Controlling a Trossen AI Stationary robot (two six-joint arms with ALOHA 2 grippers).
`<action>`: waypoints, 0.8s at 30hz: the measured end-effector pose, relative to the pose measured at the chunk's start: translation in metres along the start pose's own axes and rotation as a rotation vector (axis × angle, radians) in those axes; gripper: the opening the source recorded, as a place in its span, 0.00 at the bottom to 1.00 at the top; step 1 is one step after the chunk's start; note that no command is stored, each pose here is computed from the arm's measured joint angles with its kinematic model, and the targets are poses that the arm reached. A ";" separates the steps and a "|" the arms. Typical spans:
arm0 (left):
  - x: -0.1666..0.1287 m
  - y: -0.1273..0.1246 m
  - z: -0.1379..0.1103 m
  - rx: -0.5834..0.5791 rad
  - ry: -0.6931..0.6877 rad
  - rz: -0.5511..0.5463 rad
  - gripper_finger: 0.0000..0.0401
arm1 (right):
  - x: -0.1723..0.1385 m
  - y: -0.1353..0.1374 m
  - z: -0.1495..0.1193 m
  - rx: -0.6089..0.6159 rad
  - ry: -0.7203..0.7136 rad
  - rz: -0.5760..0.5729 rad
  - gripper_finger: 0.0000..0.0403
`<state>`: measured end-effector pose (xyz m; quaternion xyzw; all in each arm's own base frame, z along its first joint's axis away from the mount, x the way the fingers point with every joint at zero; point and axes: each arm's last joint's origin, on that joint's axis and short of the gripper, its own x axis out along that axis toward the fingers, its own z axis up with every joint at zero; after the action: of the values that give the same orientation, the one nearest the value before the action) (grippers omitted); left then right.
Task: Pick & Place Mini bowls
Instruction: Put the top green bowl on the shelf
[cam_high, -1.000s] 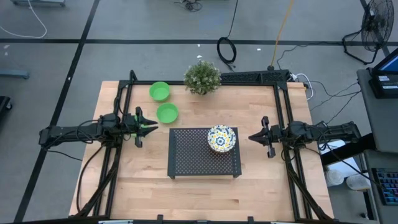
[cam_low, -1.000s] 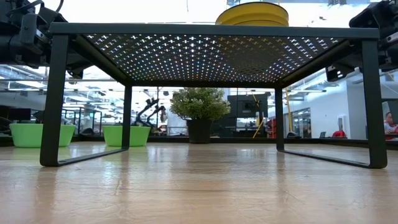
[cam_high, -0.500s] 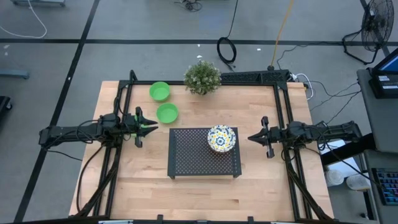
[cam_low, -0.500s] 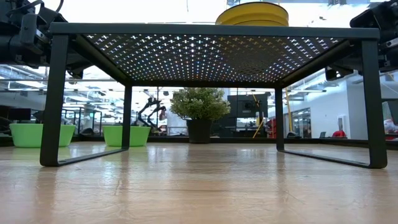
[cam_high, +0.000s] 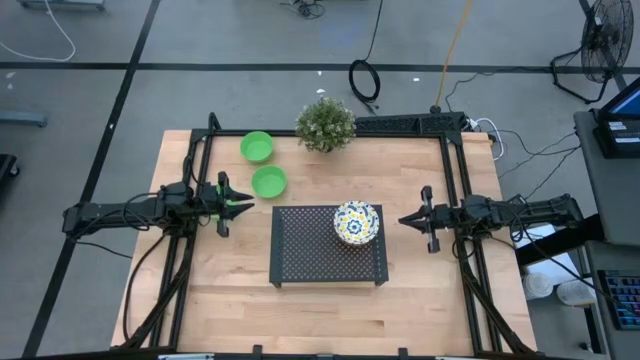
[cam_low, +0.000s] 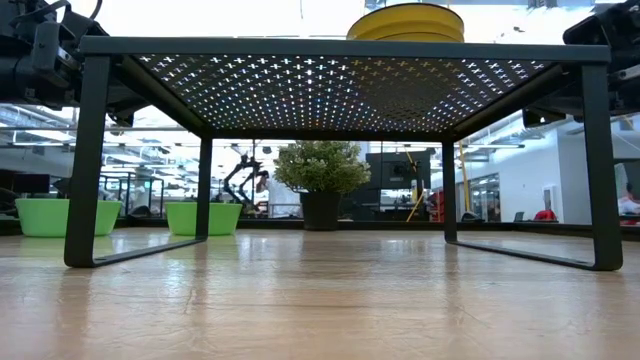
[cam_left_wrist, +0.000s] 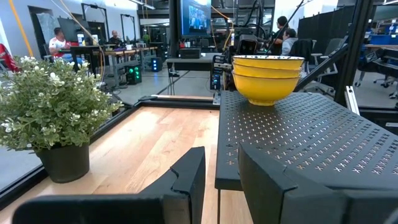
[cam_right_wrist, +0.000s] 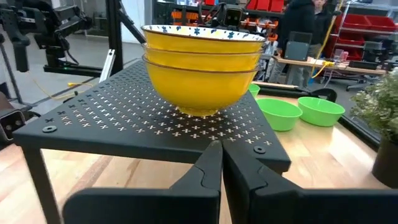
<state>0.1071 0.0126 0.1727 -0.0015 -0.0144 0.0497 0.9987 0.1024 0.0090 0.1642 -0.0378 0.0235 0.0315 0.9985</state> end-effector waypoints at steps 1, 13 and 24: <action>0.000 0.000 0.000 0.000 0.000 0.000 0.25 | 0.000 0.000 0.000 0.000 -0.001 -0.012 0.00; 0.000 0.000 0.000 0.000 0.000 0.000 0.25 | -0.001 0.001 0.004 0.031 -0.047 0.026 0.00; 0.000 0.000 0.000 0.000 0.000 0.000 0.25 | -0.005 0.001 0.005 0.026 -0.066 0.055 0.00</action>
<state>0.1071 0.0126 0.1727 -0.0015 -0.0143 0.0497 0.9987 0.0975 0.0102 0.1691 -0.0231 -0.0078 0.0597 0.9979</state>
